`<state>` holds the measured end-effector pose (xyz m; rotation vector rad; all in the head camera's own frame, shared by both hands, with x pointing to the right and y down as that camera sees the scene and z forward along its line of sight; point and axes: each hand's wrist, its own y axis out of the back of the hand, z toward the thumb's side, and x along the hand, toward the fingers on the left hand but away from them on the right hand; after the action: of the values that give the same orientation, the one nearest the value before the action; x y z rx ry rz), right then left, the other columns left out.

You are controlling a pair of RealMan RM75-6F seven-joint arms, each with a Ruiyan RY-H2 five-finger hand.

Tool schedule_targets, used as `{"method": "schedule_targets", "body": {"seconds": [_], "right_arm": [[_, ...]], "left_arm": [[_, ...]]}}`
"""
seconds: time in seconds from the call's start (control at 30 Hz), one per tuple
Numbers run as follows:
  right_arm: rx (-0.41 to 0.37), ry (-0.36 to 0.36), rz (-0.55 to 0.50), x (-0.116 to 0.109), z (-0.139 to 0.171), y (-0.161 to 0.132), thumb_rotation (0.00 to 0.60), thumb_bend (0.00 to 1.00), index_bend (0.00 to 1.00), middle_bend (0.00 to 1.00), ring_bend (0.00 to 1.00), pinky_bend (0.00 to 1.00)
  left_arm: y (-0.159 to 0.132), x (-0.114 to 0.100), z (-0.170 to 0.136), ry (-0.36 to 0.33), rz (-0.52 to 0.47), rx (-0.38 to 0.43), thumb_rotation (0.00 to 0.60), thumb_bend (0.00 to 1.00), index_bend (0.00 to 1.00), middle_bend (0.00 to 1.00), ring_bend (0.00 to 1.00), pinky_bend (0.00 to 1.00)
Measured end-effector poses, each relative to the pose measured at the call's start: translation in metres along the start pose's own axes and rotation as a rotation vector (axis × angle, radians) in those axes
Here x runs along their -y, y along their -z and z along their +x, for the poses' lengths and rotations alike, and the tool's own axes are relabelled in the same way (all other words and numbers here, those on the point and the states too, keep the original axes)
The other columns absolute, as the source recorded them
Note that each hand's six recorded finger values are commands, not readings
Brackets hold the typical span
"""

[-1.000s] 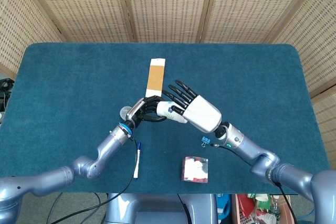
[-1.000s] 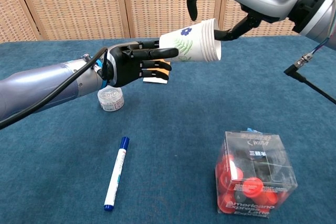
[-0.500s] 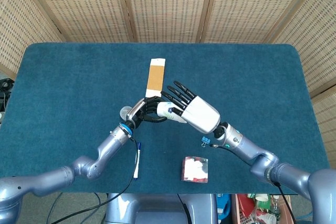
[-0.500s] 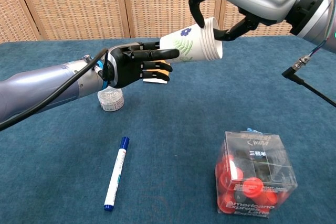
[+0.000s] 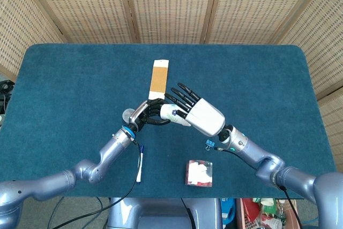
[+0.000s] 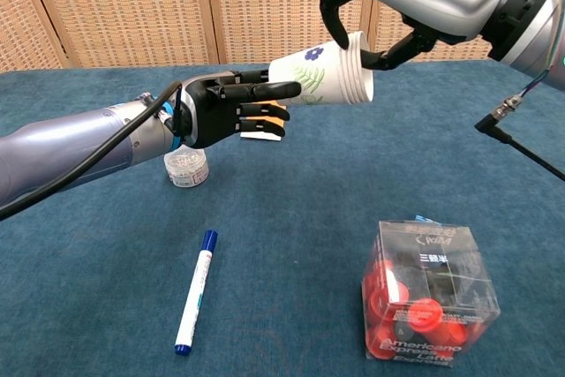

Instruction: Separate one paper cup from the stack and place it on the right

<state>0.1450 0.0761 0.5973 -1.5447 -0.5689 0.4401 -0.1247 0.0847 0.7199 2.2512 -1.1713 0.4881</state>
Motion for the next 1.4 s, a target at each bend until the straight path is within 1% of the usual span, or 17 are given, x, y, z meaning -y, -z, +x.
{"method": "schedule_targets", "body": {"seconds": [0.2,0.33,0.43,0.6,0.73,0.83,0.87,0.93,1.1,1.2,1.27,1.4], "right_arm": [[0.005,0.007,0.006,-0.001,0.003,0.002,0.600,0.51,0.67,0.20,0.04,0.04],[0.014,0.019,0.011,-0.005,0.011,0.006,0.600,0.52,0.67,0.20,0.04,0.04],[0.023,0.025,0.024,-0.010,0.021,0.013,0.600,0.52,0.68,0.20,0.04,0.04],[0.047,0.024,0.052,-0.018,0.043,0.026,0.600,0.52,0.68,0.21,0.04,0.04],[0.053,-0.001,0.096,-0.021,0.057,0.036,0.600,0.52,0.68,0.21,0.04,0.05],[0.045,-0.042,0.145,-0.022,0.064,0.044,0.600,0.52,0.68,0.21,0.04,0.06],[0.036,-0.068,0.168,-0.020,0.066,0.047,0.600,0.52,0.68,0.21,0.04,0.06],[0.019,-0.110,0.200,-0.017,0.069,0.050,0.600,0.52,0.68,0.21,0.04,0.06],[-0.051,-0.209,0.303,-0.006,0.072,0.049,0.600,0.54,0.70,0.21,0.04,0.06],[-0.106,-0.264,0.377,0.001,0.073,0.048,0.600,0.54,0.70,0.21,0.04,0.06],[-0.147,-0.305,0.429,0.006,0.074,0.047,0.600,0.54,0.70,0.21,0.04,0.06],[-0.216,-0.374,0.506,0.013,0.075,0.044,0.600,0.54,0.70,0.20,0.04,0.06]], "left_arm": [[-0.002,-0.005,-0.001,-0.010,0.001,0.005,0.600,0.03,0.49,0.43,0.51,0.50],[-0.004,-0.019,-0.003,-0.037,0.008,0.006,0.600,0.03,0.49,0.43,0.51,0.50],[-0.005,-0.034,-0.007,-0.063,0.020,0.006,0.600,0.03,0.49,0.43,0.51,0.50],[-0.011,-0.068,-0.018,-0.121,0.047,0.015,0.600,0.03,0.49,0.43,0.51,0.50],[-0.021,-0.098,-0.033,-0.166,0.111,0.033,0.600,0.03,0.49,0.43,0.51,0.50],[-0.034,-0.127,-0.049,-0.212,0.213,0.054,0.600,0.03,0.49,0.43,0.51,0.50],[-0.039,-0.139,-0.057,-0.231,0.270,0.060,0.600,0.03,0.49,0.43,0.51,0.50],[-0.044,-0.154,-0.068,-0.258,0.361,0.063,0.600,0.03,0.49,0.43,0.50,0.50],[-0.062,-0.196,-0.104,-0.333,0.676,0.036,0.600,0.03,0.49,0.43,0.47,0.50],[-0.069,-0.217,-0.125,-0.362,0.874,-0.012,0.600,0.03,0.49,0.43,0.47,0.47],[-0.071,-0.229,-0.139,-0.375,1.008,-0.058,0.600,0.03,0.49,0.43,0.46,0.43],[-0.070,-0.248,-0.163,-0.384,1.222,-0.159,0.600,0.03,0.49,0.43,0.45,0.38]]}}
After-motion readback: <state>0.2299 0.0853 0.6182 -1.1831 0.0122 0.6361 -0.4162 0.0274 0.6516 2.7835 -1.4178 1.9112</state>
